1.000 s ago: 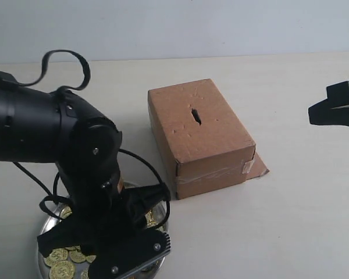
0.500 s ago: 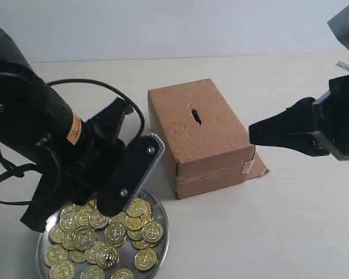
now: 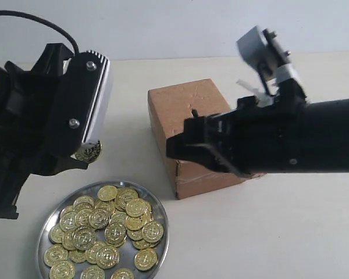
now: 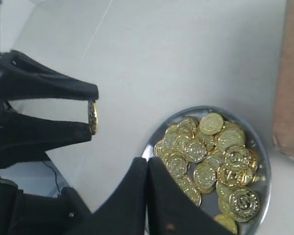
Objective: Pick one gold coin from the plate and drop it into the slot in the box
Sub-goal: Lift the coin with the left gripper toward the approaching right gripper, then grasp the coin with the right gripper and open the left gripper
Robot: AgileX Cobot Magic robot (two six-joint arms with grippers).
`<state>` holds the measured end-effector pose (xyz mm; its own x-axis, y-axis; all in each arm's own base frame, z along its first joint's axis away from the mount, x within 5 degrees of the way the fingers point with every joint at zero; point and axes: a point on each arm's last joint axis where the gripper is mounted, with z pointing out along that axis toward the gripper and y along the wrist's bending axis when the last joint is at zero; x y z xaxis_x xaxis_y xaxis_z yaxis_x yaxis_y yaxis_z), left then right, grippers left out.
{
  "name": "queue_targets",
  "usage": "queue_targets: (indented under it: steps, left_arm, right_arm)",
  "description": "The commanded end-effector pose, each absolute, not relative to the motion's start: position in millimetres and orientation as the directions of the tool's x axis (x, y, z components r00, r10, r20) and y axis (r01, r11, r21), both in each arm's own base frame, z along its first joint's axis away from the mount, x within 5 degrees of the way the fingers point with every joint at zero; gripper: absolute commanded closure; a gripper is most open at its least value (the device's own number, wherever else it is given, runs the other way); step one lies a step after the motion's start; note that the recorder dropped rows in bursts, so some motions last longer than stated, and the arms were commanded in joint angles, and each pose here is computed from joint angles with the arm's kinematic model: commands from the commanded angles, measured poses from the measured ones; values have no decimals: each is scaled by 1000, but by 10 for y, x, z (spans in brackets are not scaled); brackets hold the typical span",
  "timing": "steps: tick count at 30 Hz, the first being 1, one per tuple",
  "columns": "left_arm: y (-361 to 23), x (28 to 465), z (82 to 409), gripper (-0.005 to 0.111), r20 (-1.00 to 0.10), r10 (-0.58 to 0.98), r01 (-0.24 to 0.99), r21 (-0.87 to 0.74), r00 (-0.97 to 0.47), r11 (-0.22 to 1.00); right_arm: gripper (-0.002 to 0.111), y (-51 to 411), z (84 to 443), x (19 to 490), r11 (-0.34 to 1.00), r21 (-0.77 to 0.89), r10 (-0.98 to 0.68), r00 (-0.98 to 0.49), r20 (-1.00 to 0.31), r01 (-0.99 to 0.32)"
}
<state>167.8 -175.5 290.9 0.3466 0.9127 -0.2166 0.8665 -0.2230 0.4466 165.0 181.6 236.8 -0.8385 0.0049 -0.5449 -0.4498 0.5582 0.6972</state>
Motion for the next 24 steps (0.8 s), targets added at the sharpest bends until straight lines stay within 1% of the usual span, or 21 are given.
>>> queue_targets:
  steps: [1, 5, 7, 10, 16, 19, 24]
  left_arm:
    - [-1709, 1591, 3032, 70, -298, 897, 875, 455, 326, -167]
    - [-1689, 1572, 3053, 70, -298, 897, 874, 456, 326, -166]
    - [-1674, 1564, 2992, 70, -288, 900, 875, 452, 328, -174]
    - [-1665, 1555, 2958, 70, -288, 899, 873, 455, 330, -175]
    - [-1681, 1545, 3008, 70, -334, 884, 868, 475, 328, -143]
    - [-1707, 1532, 3059, 70, -394, 862, 868, 486, 320, -100]
    - [-1733, 1490, 3077, 70, -420, 844, 872, 478, 334, -108]
  right_arm:
    - [101, 2157, 2262, 1704, 485, 709, -103, -838, -536, -513]
    - [86, 2279, 2380, 1758, 422, 727, -113, -827, -551, -542]
    - [69, 2309, 2468, 1775, 394, 729, -108, -816, -568, -560]
    - [59, 2314, 2486, 1795, 401, 723, -100, -812, -576, -562]
    - [58, 2312, 2484, 1802, 408, 720, -97, -811, -577, -561]
    - [58, 2311, 2484, 1804, 410, 719, -96, -811, -578, -561]
    - [58, 2307, 2478, 1814, 421, 714, -91, -810, -580, -559]
